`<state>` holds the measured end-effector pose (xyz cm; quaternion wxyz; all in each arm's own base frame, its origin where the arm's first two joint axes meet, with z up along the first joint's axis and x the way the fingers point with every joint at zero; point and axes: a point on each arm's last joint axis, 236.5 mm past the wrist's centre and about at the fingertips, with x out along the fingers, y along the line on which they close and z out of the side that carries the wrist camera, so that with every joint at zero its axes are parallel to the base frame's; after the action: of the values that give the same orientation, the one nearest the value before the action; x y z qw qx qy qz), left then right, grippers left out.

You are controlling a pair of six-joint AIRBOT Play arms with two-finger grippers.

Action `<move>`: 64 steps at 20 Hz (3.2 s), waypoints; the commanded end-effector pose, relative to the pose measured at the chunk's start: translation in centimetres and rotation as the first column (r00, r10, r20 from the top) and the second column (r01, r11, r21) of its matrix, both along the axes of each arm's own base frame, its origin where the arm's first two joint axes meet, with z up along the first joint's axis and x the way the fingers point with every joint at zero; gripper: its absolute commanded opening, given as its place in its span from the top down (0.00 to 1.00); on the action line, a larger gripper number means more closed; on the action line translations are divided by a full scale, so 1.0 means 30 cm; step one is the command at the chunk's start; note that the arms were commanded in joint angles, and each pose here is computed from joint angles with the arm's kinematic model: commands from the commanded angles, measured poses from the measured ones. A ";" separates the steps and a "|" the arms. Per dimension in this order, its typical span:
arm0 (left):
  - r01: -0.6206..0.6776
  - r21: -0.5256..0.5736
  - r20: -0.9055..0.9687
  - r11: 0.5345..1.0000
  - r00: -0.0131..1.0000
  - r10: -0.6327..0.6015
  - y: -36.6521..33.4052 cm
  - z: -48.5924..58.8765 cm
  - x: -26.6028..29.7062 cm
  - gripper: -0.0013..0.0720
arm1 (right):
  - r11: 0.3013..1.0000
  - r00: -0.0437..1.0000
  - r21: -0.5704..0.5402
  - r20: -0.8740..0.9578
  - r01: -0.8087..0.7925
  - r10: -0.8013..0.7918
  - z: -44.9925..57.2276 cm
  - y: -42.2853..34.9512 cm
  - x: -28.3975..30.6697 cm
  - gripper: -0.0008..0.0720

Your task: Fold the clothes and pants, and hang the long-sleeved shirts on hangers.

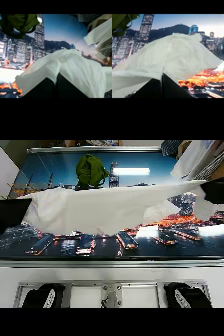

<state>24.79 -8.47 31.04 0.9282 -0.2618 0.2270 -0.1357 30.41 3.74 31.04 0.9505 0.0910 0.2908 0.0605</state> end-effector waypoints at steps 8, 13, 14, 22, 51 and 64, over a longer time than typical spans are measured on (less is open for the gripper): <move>0.144 -0.075 -0.369 0.987 0.915 -0.162 -0.240 -0.538 0.184 0.97 | 0.996 0.911 0.083 -0.412 0.024 0.012 -0.425 -0.011 0.178 0.97; 0.013 -0.068 -0.450 0.998 0.892 -0.042 -0.183 -0.725 0.481 0.13 | 0.993 0.901 0.089 -0.432 0.076 -0.030 -0.645 -0.054 0.436 0.00; 0.012 -0.054 -0.477 0.998 0.878 -0.036 -0.150 -0.731 0.503 0.13 | 0.993 0.909 0.089 -0.415 0.080 -0.036 -0.641 -0.057 0.453 0.00; 0.244 -0.056 -0.697 0.968 0.685 -0.213 -0.291 -1.033 0.317 0.13 | 0.996 0.921 0.087 -0.389 0.004 0.030 -0.579 0.045 0.325 0.00; 0.419 -0.028 -0.763 0.908 0.578 -0.290 -0.447 -1.225 0.526 0.96 | 0.952 0.676 0.263 -0.731 0.159 0.089 -1.251 0.450 -0.011 0.00; 0.432 0.020 -0.624 0.902 0.710 -0.326 -0.423 -0.928 0.535 0.97 | 0.944 0.746 0.299 -0.658 0.137 0.101 -1.281 0.475 0.110 0.97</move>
<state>40.81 -21.63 -0.11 0.7562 -0.1598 0.6005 -0.2050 32.83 17.84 -8.33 0.7379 0.2879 0.6094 0.0352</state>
